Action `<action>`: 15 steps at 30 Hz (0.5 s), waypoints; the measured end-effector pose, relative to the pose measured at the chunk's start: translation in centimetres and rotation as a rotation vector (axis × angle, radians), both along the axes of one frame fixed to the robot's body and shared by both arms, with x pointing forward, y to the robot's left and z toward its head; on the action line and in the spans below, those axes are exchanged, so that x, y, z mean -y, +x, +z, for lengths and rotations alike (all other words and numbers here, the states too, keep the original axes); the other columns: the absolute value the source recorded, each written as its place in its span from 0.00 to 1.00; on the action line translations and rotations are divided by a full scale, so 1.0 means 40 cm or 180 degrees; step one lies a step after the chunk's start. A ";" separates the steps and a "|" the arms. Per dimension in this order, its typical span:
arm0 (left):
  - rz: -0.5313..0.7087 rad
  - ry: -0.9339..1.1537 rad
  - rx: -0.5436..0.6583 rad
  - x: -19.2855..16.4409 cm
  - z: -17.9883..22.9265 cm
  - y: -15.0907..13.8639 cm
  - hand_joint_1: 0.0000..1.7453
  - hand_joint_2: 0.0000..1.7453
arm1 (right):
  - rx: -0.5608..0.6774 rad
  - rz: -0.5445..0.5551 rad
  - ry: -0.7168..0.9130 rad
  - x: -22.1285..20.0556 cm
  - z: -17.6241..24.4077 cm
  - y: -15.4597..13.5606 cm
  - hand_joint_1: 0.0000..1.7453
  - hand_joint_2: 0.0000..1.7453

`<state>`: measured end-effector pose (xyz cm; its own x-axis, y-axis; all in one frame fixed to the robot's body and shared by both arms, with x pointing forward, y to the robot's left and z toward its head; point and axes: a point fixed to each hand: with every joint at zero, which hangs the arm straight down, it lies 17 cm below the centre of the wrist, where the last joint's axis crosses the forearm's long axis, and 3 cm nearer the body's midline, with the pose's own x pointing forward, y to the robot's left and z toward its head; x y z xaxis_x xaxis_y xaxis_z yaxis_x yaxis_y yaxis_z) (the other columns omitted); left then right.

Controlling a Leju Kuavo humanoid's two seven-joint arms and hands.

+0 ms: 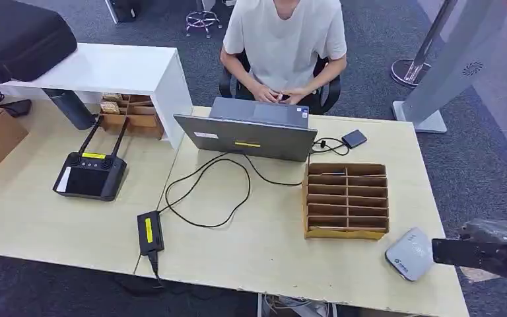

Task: Pass the card to the sensor for recognition and then transmit it.

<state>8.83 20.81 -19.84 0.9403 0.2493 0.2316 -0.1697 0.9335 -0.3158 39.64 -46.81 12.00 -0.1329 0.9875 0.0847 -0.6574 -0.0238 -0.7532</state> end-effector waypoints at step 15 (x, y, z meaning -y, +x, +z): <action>-0.0074 -0.0006 0.0029 0.002 -0.004 0.016 0.00 1.00 | 0.0177 0.0142 0.0168 -0.069 -0.094 -0.021 1.00 1.00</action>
